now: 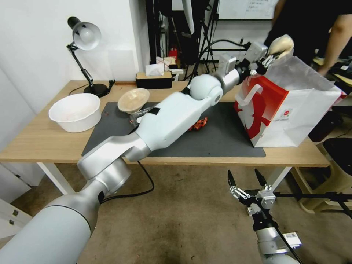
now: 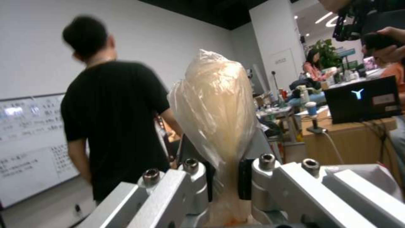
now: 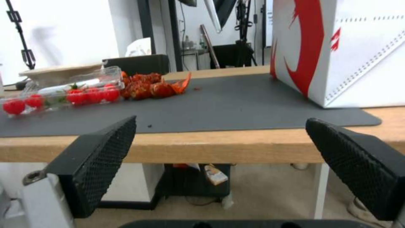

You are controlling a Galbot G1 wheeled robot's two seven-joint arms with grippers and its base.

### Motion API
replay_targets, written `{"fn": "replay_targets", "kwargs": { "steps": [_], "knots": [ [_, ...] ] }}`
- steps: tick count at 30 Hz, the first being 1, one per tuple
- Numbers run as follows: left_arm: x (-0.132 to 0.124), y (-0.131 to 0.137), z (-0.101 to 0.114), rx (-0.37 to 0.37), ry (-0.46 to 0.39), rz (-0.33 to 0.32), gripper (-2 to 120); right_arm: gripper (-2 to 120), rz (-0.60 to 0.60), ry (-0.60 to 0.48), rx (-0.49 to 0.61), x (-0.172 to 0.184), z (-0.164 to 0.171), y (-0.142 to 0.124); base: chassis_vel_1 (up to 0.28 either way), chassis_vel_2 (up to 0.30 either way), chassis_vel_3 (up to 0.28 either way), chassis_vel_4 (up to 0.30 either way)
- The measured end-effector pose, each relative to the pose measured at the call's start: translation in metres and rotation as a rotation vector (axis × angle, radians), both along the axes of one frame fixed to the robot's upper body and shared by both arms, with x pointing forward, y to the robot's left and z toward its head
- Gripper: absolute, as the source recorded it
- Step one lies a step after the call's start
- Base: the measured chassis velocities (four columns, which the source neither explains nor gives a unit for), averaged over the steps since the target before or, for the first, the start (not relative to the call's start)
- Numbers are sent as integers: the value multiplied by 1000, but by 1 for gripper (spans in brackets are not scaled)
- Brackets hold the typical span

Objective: Pick up the trash from the table and place it into the takeout bag.

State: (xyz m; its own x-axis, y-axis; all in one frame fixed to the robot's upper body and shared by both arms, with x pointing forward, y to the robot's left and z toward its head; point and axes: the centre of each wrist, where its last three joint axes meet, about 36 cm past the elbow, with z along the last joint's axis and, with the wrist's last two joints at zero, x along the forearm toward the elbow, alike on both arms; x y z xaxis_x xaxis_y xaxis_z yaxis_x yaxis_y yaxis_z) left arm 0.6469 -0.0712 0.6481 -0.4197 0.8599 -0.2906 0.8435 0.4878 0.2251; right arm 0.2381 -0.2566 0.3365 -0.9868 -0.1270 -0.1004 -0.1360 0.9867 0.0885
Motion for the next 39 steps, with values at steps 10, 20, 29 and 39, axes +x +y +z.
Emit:
{"fn": "replay_targets", "kwargs": {
  "steps": [10,20,29,39],
  "knots": [
    [-4,-7,5,34,-31,-15,7,100,1,1,0,0,-2,-1,0,0,0,0],
    [-22,-27,-38,146,-19,-78,13,100,-1,4,2,1,-3,0,0,0,0,0],
    [-24,-27,-45,146,-2,-75,46,100,-14,-2,6,-5,-4,-1,0,0,0,0],
    [-21,-20,-53,102,33,-53,85,100,-14,-9,18,-6,-2,2,0,0,0,0]
  ]
}}
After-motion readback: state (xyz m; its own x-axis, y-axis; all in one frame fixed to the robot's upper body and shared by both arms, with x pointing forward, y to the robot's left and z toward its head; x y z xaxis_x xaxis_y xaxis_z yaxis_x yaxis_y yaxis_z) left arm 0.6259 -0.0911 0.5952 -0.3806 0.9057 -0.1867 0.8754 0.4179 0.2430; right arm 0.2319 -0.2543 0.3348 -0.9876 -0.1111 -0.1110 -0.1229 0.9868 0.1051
